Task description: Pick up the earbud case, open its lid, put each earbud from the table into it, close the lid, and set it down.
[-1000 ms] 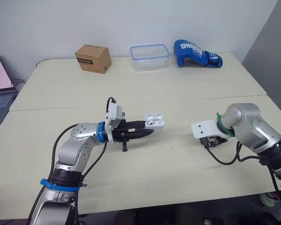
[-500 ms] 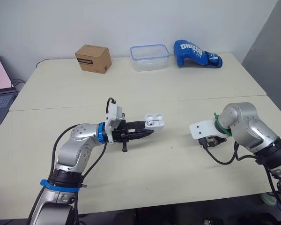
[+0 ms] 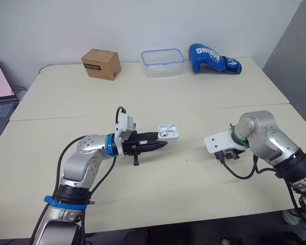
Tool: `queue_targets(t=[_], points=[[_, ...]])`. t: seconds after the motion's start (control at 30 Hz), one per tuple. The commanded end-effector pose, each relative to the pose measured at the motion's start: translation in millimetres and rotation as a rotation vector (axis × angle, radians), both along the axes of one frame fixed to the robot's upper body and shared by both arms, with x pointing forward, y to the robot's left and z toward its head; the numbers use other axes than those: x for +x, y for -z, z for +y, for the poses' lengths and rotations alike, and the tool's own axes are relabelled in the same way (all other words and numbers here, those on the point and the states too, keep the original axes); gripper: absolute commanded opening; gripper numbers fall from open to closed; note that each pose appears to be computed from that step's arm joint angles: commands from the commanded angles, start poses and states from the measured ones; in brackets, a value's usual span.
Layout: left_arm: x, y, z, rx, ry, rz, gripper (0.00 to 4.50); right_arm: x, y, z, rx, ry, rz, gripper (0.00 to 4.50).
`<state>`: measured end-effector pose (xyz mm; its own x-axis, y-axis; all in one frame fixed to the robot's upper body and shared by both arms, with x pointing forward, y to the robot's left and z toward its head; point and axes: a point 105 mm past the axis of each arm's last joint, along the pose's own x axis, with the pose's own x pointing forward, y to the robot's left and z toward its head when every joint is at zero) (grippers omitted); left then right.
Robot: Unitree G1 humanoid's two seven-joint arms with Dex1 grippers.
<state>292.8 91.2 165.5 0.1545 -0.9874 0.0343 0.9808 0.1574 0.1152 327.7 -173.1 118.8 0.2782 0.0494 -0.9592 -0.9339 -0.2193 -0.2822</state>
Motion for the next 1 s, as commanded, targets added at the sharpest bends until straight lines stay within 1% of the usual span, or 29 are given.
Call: queue_targets(t=[0.03, 0.47, 0.57, 0.6, 0.63, 0.9, 1.0], points=[[-4.1, -8.9, -3.4, -0.006, 0.014, -0.055, 0.77, 1.0, 2.4, -8.4, -0.047, 0.021, 0.0, 1.64], [-4.2, -8.5, -3.5, -0.004, 0.014, -0.055, 0.77, 0.7, 4.2, -7.6, -0.071, 0.004, -0.002, 1.64], [-4.2, -8.2, -3.9, -0.005, 0.014, -0.054, 0.77, 0.7, 3.9, -6.9, -0.072, -0.003, -0.003, 1.06], [-4.2, -8.2, -4.0, -0.005, 0.014, -0.054, 0.77, 0.7, 3.8, -6.8, -0.072, -0.005, -0.003, 0.8], [-4.2, -8.2, -4.1, -0.005, 0.014, -0.054, 0.77, 0.6, 3.8, -6.8, -0.073, -0.006, -0.003, 0.43], [-4.3, -8.2, -4.1, -0.006, 0.016, -0.053, 0.77, -3.1, 4.9, -6.2, -0.073, -0.008, 0.009, 0.4], [-3.9, -8.1, -3.9, -0.007, 0.013, -0.054, 0.77, -2.2, 0.2, -5.3, -0.024, 0.025, -0.008, 0.4]])
